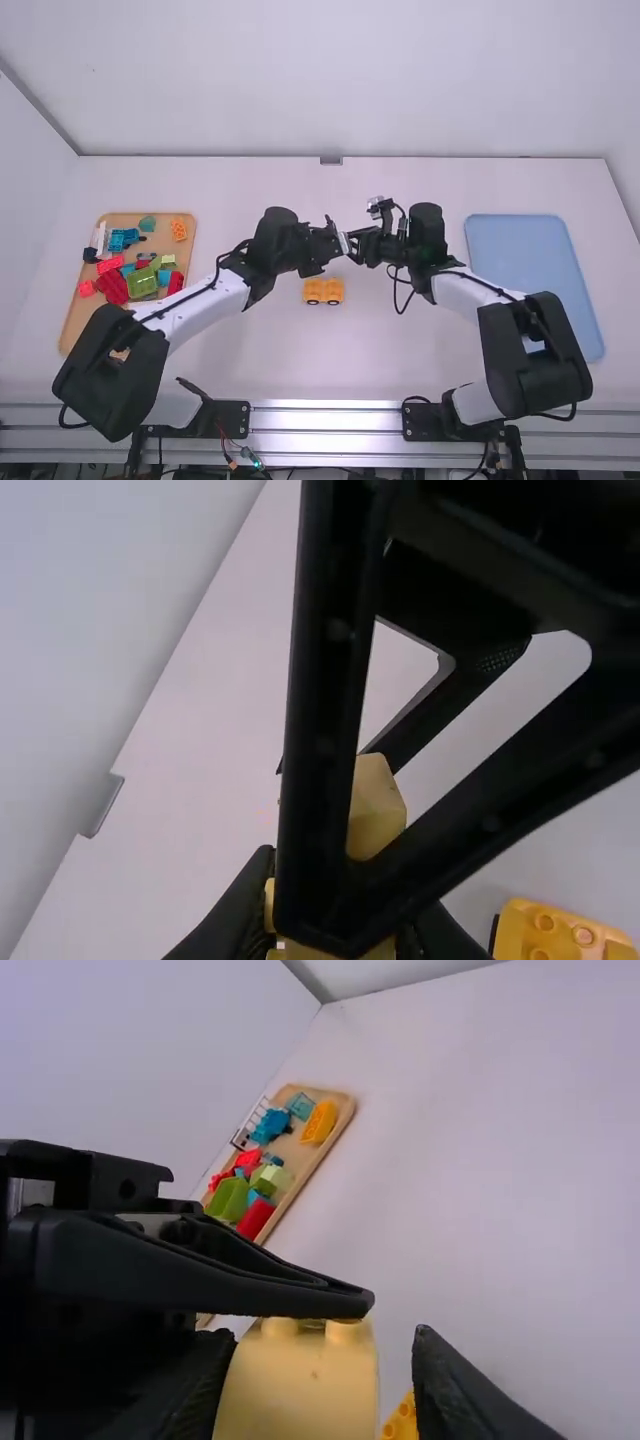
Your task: Assemble lego blocks to make yellow taxi
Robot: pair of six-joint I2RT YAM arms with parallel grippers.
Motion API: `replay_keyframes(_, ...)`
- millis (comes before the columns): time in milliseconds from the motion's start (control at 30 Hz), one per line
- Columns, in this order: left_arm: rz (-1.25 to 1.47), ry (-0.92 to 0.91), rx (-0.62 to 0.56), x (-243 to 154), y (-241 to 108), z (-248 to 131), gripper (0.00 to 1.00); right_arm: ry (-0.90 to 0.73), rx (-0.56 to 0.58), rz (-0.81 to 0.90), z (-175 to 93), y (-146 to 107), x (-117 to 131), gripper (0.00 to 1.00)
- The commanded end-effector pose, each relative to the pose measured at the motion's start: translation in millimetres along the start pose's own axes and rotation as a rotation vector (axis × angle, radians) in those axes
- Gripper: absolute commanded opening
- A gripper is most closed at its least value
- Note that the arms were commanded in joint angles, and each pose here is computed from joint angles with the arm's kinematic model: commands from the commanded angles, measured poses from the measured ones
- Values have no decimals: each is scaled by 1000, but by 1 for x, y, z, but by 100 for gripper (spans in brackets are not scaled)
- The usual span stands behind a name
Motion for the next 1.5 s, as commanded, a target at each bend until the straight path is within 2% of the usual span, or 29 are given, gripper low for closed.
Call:
replay_keyframes(0,5,-38,-23,-5,4,2,2,-18,-15,-13,2,9,-3,40)
replay_keyframes(67,9,-39,-19,-5,4,2,2,-16,-14,-11,2,9,-3,37)
replay_keyframes(133,10,-40,-20,-5,4,2,7,-16,-15,-5,2,9,-3,34)
replay_keyframes(200,11,-37,-25,-5,5,2,20,-14,-13,-5,2,9,-2,31)
replay_keyframes(267,11,-36,-26,-5,5,2,28,-15,-14,-5,2,9,-2,30)
replay_keyframes(333,4,-29,-31,-3,5,2,55,-16,-15,-5,2,9,-3,28)
replay_keyframes(367,-7,-29,-31,-3,5,2,74,-15,-15,-6,2,9,-2,27)
replay_keyframes(400,-32,-30,-35,-4,6,2,99,-15,-17,-10,2,10,-2,27)
replay_keyframes(567,-180,9,-42,7,8,-8,100,-25,-33,-128,-4,13,-7,25)
replay_keyframes(733,-292,-203,-148,19,20,-40,99,42,-2,-307,-14,28,-10,24)
replay_keyframes(833,-391,-325,-168,31,23,-57,99,62,40,-382,-17,36,-9,22)
replay_keyframes(933,-547,-392,-149,45,25,-69,99,111,107,-521,-17,47,1,22)
replay_keyframes(1067,-613,-473,-137,51,19,-71,99,201,186,-704,-14,58,24,20)
replay_keyframes(1200,-561,-573,-139,40,11,-68,100,323,231,-885,-11,62,52,21)
replay_keyframes(1333,-518,-619,-120,29,2,-70,99,388,264,-950,-9,66,72,22)
replay_keyframes(1467,-463,-631,-135,26,1,-72,99,403,273,-940,-6,69,80,22)
Point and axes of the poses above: each hand's point on the last joint's axis, 136 mm out from that joint toward the fingers, its own z axis out along the fingers, its own x axis along the line the jaws close on, y = z × x, the point moved 9 cm from there along -z, back along the fingers, and after that the axes turned 13 degrees about -z, right-handed, at the moved point
